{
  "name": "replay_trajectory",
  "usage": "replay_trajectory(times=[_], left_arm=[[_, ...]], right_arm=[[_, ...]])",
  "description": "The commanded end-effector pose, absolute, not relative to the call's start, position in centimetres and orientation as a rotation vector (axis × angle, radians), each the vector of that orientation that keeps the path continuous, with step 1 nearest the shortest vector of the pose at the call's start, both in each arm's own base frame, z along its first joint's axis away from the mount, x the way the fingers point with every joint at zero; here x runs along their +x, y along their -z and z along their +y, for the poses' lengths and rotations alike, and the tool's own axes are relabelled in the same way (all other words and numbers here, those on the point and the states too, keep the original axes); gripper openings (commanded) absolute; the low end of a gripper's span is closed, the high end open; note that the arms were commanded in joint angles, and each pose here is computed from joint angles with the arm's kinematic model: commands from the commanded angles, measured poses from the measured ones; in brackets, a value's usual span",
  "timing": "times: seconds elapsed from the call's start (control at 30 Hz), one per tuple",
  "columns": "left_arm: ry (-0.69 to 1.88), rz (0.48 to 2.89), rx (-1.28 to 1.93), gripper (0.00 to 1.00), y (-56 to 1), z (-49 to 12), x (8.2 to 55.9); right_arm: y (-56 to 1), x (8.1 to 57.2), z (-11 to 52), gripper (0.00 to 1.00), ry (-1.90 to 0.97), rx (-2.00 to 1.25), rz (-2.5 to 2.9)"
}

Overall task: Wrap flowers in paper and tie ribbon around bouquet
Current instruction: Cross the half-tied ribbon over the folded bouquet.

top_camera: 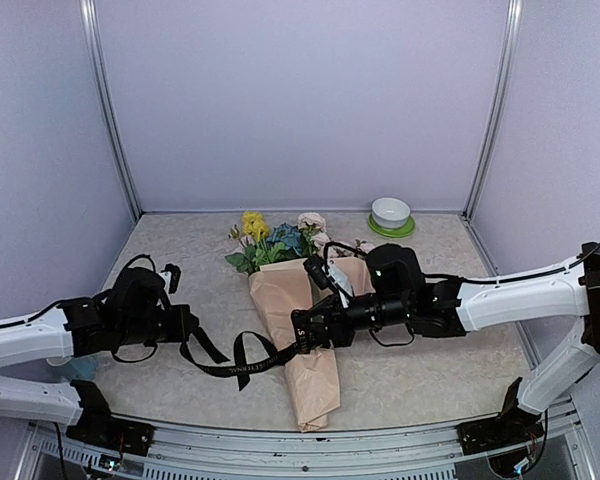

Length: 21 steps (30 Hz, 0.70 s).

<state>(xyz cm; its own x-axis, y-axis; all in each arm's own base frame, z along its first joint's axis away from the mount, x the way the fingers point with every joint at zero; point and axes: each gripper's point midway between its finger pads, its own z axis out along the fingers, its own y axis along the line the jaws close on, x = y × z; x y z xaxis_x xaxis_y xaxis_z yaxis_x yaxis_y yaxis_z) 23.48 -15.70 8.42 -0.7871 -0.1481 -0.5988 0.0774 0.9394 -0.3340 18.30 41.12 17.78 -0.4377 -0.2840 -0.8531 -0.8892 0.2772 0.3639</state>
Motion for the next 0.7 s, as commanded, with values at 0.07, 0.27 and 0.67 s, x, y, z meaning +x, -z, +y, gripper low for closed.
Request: replay_trajectory(times=[0.07,0.27,0.67], left_arm=[[0.666,1.891,0.341,0.00,-25.6,-23.8,20.4],[0.767,1.640,0.670,0.00,-31.6,-32.0,15.4],[0.941,1.166,1.298,0.00,-34.5,-52.7,4.2]], right_arm=[[-19.1,21.3,41.7,0.00,-1.146,-0.973,1.908],[-18.0,23.6,42.0,0.00,-1.135,-0.938,1.971],[-18.6,23.8,41.9,0.00,-1.179,-0.993,1.930]])
